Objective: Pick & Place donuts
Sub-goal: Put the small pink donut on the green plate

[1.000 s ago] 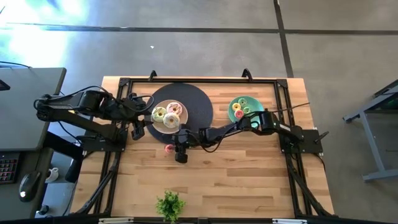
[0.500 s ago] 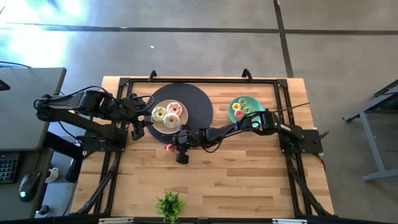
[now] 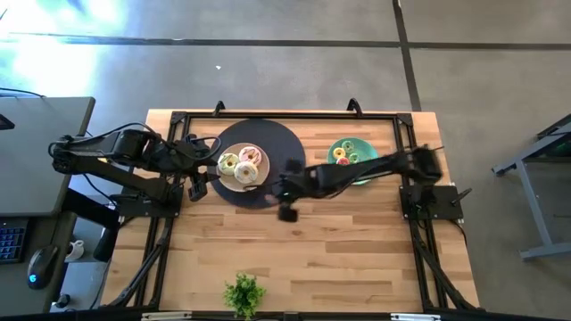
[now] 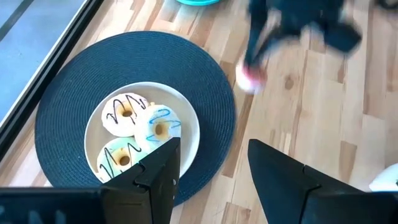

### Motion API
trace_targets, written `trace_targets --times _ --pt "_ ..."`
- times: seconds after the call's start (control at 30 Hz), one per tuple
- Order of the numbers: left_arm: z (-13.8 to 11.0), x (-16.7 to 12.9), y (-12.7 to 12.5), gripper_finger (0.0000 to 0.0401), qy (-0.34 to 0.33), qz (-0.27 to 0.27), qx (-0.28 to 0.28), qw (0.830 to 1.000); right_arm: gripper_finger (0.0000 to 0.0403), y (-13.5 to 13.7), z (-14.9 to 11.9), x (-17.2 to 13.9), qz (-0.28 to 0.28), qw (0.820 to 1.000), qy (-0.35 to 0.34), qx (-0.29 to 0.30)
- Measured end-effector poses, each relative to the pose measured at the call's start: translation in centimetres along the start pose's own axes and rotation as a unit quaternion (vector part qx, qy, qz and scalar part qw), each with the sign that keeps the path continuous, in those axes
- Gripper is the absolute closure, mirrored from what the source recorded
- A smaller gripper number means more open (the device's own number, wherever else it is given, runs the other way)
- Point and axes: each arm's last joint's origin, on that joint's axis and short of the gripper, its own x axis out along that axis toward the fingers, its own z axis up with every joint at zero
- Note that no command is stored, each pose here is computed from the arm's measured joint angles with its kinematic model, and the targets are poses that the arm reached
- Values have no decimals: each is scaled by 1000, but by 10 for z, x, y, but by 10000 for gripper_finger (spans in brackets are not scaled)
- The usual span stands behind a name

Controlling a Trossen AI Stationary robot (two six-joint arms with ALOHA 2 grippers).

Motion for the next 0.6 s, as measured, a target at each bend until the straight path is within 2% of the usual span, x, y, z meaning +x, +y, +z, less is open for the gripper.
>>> trace_targets --times 0.1,0.17,0.3,0.47,0.6 --pt "1 0 0 215 -3 -1 -1 1000 398 -20 -11 -42 -78 994 77 0" --pt "1 0 0 215 -3 -1 -1 1000 399 -36 -23 -67 -120 984 129 29" --pt "1 0 0 215 -3 -1 -1 1000 397 -63 -57 -102 -168 957 209 113" --pt "1 0 0 215 -3 -1 -12 1000 399 -82 -116 -105 -193 930 232 208" --pt "1 0 0 215 -3 -1 -14 1000 396 -88 -163 -90 -173 923 224 262"
